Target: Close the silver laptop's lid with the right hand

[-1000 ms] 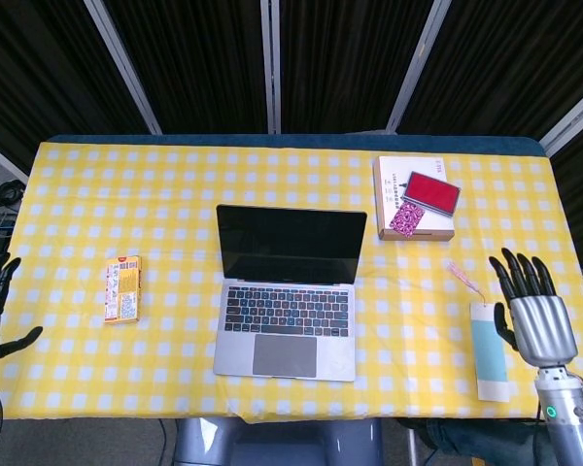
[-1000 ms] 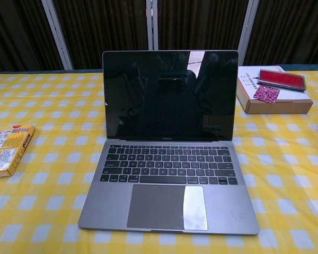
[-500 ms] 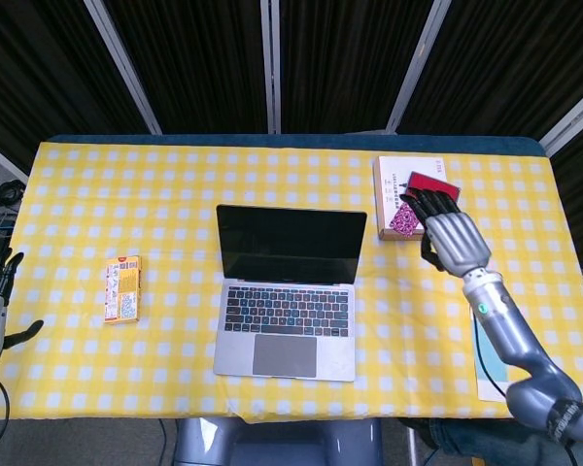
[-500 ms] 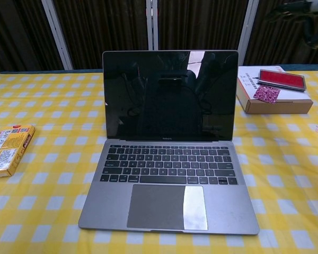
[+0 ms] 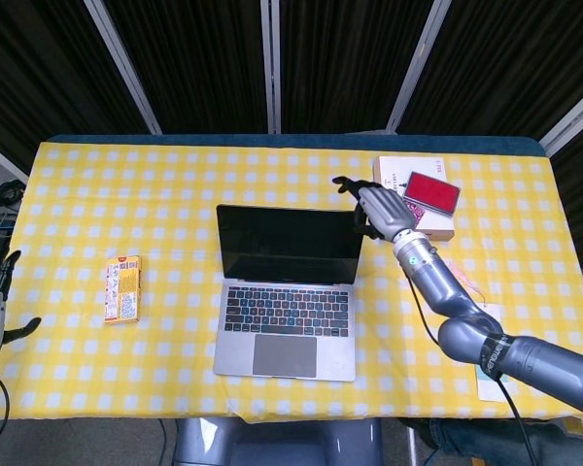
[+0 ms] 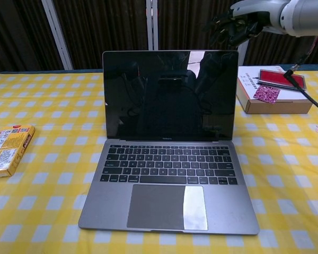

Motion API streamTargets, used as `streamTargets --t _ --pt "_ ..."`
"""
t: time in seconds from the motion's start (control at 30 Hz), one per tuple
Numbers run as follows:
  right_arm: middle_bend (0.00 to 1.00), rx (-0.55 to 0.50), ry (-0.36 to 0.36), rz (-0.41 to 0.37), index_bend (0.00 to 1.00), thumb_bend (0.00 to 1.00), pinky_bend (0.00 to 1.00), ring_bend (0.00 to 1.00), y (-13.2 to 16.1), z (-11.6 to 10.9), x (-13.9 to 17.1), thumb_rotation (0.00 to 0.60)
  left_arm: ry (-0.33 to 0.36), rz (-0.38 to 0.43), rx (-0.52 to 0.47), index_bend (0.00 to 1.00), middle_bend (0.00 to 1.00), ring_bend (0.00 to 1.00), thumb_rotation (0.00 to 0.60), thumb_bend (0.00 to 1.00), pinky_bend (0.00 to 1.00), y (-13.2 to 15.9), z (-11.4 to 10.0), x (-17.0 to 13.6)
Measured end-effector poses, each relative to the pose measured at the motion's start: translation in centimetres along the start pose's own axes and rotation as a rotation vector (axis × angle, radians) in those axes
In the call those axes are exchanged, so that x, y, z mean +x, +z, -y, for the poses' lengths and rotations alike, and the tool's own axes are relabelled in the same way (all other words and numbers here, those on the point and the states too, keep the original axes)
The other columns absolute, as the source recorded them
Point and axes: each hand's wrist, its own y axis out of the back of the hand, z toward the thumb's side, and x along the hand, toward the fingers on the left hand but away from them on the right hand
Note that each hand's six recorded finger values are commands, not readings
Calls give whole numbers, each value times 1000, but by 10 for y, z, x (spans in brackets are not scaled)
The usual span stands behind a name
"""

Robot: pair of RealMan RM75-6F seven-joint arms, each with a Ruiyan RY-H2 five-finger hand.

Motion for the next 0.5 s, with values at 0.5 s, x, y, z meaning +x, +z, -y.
streamTargets --t 0.5 --pt "402 -16 46 -19 259 1000 343 370 19 24 -9 600 -4 -11 4 0 0 0 600 0 0 -3 2 1"
